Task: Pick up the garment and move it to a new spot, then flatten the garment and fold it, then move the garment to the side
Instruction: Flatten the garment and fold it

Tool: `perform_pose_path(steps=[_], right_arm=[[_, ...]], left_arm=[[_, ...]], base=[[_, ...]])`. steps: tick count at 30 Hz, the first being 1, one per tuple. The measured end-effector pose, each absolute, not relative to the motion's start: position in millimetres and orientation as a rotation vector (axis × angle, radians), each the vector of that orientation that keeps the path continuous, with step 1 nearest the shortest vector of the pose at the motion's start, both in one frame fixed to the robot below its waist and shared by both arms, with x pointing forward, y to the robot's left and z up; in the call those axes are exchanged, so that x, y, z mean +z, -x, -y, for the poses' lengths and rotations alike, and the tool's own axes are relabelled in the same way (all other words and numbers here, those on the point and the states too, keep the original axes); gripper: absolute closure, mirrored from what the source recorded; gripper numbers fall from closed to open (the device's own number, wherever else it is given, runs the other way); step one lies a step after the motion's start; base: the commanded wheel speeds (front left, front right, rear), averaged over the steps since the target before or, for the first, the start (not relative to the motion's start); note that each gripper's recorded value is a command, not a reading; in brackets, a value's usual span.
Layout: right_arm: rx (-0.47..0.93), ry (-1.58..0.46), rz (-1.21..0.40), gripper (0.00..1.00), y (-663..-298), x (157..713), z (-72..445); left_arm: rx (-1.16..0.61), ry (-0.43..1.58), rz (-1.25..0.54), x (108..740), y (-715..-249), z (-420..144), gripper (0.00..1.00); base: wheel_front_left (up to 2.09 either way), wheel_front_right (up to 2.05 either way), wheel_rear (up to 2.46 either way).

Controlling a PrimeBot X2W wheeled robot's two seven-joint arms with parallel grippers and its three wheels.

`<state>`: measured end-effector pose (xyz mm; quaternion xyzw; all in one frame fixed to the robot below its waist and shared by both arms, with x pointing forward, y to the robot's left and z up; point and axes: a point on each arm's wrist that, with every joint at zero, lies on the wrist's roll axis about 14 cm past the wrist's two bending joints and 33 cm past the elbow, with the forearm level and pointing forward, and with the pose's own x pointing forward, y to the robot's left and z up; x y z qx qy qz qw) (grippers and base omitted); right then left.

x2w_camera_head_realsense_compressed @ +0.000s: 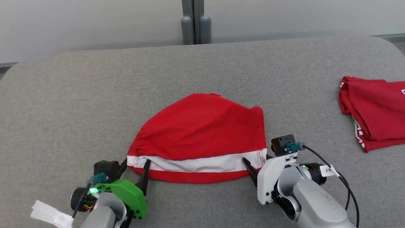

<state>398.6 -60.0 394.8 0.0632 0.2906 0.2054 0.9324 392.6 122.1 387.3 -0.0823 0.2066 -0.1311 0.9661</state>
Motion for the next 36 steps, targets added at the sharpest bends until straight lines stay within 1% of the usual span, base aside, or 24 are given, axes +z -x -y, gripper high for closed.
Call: perform_pose_path(steps=[10,11,12,13,14,15,16,17,22,26,31,36], right_arm=[[0.419,-0.136,-0.586,0.0,-400,395,61],[0.419,-0.135,-0.587,0.0,-400,395,61],[0.419,-0.135,-0.588,0.0,-400,395,61],[0.42,-0.134,-0.587,0.03,-400,395,61],[0.422,-0.135,-0.587,0.18,-400,395,60],[0.422,-0.136,-0.588,0.53,-399,395,60],[0.423,-0.136,-0.588,0.8,-399,395,60],[0.424,-0.136,-0.588,1.0,-399,395,60],[0.428,-0.148,-0.56,1.0,-400,401,58],[0.417,-0.174,-0.474,1.0,-409,420,62],[0.406,-0.252,-0.327,1.0,-424,460,65],[0.391,-0.287,-0.143,1.0,-438,515,84]], left_arm=[[-0.242,0.177,-0.398,389,-395,-130,0.0],[-0.239,0.175,-0.395,389,-395,-131,0.02],[-0.234,0.172,-0.391,389,-396,-133,0.29],[-0.231,0.17,-0.388,390,-396,-134,0.59],[-0.231,0.169,-0.392,389,-395,-134,0.71],[-0.233,0.167,-0.401,387,-394,-134,0.96],[-0.236,0.163,-0.416,384,-392,-133,1.0],[-0.239,0.161,-0.428,382,-391,-132,1.0],[-0.245,0.166,-0.422,384,-391,-129,1.0],[-0.233,0.226,-0.355,400,-399,-125,1.0],[-0.227,0.374,-0.198,447,-418,-116,1.0],[-0.294,0.504,-0.048,504,-430,-98,1.0]], base=[[0.0,0.0,0.0],[0.0,0.0,0.0],[0.0,0.0,0.0],[0.0,0.0,0.0],[0.0,0.0,0.0],[0.0,0.0,0.0],[0.0,0.0,0.0],[0.0,0.0,0.0],[0.0,0.0,0.0],[0.0,0.0,0.0],[0.0,0.0,0.0],[0.0,0.0,0.0]])
